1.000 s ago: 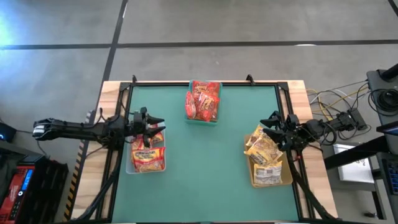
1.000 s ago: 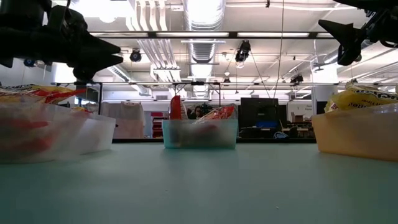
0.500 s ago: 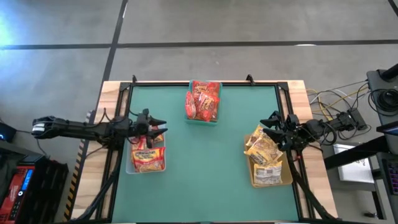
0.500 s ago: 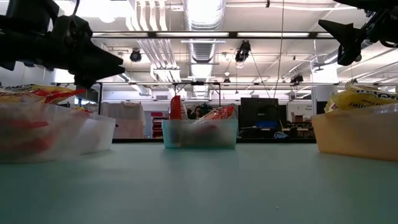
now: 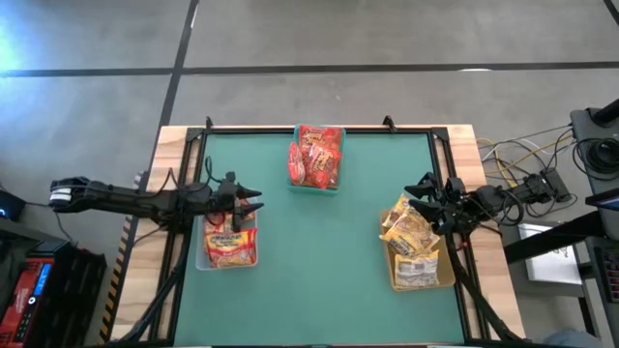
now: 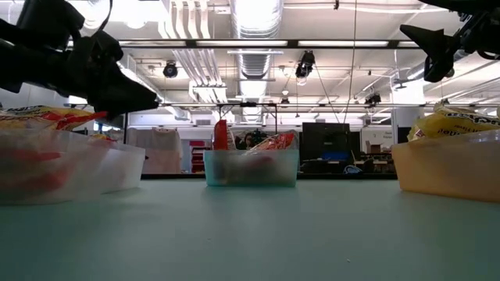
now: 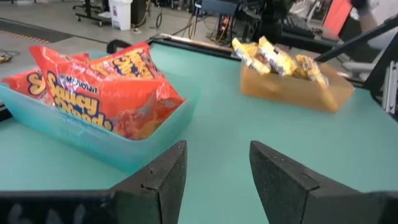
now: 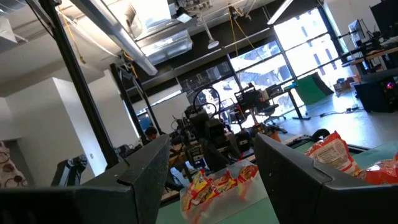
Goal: Sort Maruchan noodles
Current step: Return to Home Position
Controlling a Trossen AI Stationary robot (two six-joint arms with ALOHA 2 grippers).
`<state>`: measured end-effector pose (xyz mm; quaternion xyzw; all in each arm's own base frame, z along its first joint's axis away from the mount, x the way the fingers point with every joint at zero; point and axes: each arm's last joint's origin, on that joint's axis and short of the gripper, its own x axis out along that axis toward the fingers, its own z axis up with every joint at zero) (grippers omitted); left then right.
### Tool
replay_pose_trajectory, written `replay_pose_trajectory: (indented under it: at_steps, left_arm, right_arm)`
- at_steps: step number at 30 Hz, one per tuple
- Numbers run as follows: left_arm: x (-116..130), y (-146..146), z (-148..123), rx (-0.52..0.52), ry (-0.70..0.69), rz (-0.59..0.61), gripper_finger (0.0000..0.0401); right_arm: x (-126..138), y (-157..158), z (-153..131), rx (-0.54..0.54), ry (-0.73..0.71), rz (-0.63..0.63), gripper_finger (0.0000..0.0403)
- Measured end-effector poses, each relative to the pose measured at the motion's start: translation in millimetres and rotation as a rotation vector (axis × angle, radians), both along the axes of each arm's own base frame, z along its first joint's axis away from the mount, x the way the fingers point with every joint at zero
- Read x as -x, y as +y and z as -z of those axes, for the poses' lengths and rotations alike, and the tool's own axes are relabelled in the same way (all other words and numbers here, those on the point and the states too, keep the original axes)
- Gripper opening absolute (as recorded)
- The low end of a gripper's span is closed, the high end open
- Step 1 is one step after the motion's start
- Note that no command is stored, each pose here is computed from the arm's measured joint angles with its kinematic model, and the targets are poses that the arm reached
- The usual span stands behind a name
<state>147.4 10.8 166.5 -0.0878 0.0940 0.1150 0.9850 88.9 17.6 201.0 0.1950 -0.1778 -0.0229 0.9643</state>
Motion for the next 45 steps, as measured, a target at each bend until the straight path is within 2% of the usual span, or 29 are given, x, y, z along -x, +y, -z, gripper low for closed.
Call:
replay_pose_trajectory:
  at_steps: [32,39,45]
  left_arm:
    - [-12.4,0.5,35.3,0.011,0.262,-0.001,0.0158]
    - [-15.6,0.6,39.3,0.01,0.282,-0.001,0.0158]
    - [-19.4,0.8,38.4,0.009,0.242,-0.001,0.0158]
  right_arm:
    - [0.0,0.0,0.1,0.0,0.0,0.0,0.0224]
    - [0.0,0.0,0.1,0.0,0.0,0.0,0.0224]
    - [0.0,0.0,0.1,0.0,0.0,0.0,0.0224]
